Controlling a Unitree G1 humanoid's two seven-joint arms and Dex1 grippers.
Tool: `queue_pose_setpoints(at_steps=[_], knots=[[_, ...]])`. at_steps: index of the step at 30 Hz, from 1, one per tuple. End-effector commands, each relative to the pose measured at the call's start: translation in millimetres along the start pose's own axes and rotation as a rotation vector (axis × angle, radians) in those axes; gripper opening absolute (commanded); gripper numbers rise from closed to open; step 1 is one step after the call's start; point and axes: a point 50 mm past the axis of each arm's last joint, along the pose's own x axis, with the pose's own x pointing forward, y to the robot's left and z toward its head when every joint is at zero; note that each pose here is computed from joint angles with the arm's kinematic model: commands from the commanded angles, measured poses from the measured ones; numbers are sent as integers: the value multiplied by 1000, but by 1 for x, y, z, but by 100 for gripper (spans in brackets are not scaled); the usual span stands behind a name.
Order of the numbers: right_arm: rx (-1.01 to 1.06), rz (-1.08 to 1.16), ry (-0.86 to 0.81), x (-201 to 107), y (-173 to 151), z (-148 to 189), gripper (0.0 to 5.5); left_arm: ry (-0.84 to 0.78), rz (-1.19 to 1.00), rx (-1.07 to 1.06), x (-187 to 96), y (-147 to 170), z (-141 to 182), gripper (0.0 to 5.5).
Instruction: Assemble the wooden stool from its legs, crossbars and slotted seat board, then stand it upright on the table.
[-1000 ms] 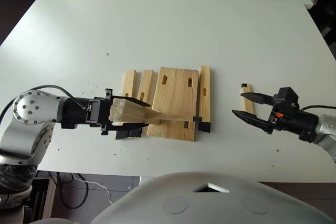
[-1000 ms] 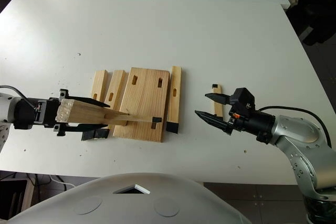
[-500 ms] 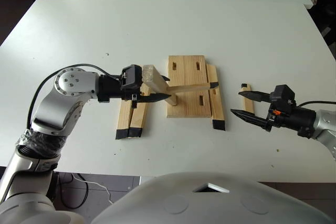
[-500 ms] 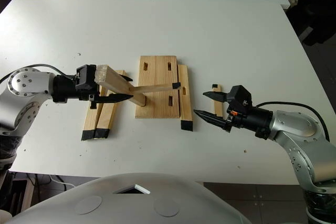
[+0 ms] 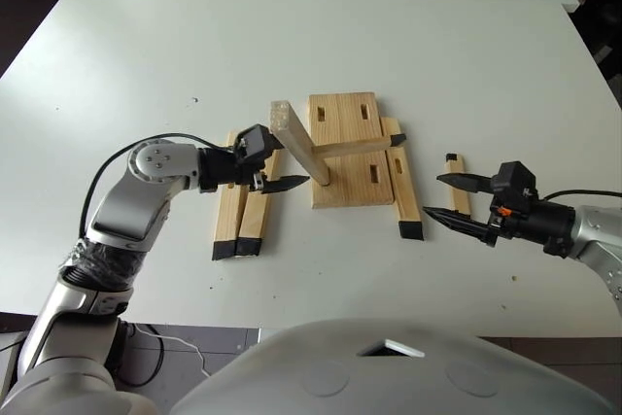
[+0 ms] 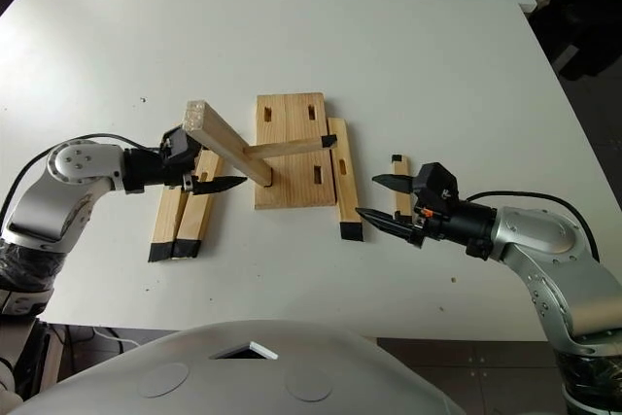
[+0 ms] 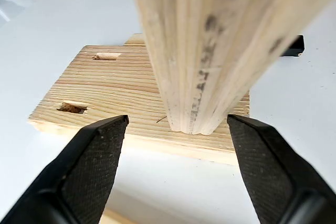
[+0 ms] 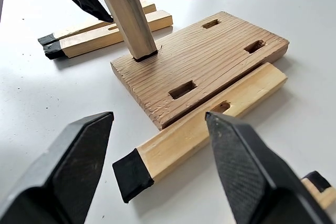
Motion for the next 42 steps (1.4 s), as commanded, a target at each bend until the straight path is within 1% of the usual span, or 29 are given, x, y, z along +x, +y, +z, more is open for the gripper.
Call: queue_pose_setpoints(at_steps=[1,3,5,11,15,22,32,36,39,42], knots=[[0,-62,5,-9,9,-5,322,34,65,-98,-39,-5,2,351],[16,-110,-8,-14,15,-8,322,58,118,-198,-51,-14,-5,351],[30,-149,-15,-17,20,-10,322,102,174,-264,-56,-21,-13,351],[51,-225,-35,-20,27,-13,322,275,376,-371,-60,-34,-39,351],[53,-235,-37,-18,28,-14,322,329,468,-415,-60,-36,-47,351],[58,-246,-32,-17,30,-16,322,385,414,-432,-57,-47,-50,351],[67,-258,-41,-12,34,-19,322,494,307,-348,-69,-32,-55,351],[75,-269,-39,-11,37,-21,322,506,327,-327,-76,-16,-53,351],[78,-281,-35,-12,38,-22,322,537,334,-370,-83,-16,-57,351],[78,-289,-33,-13,39,-23,322,579,331,-461,-91,-29,-64,351]])
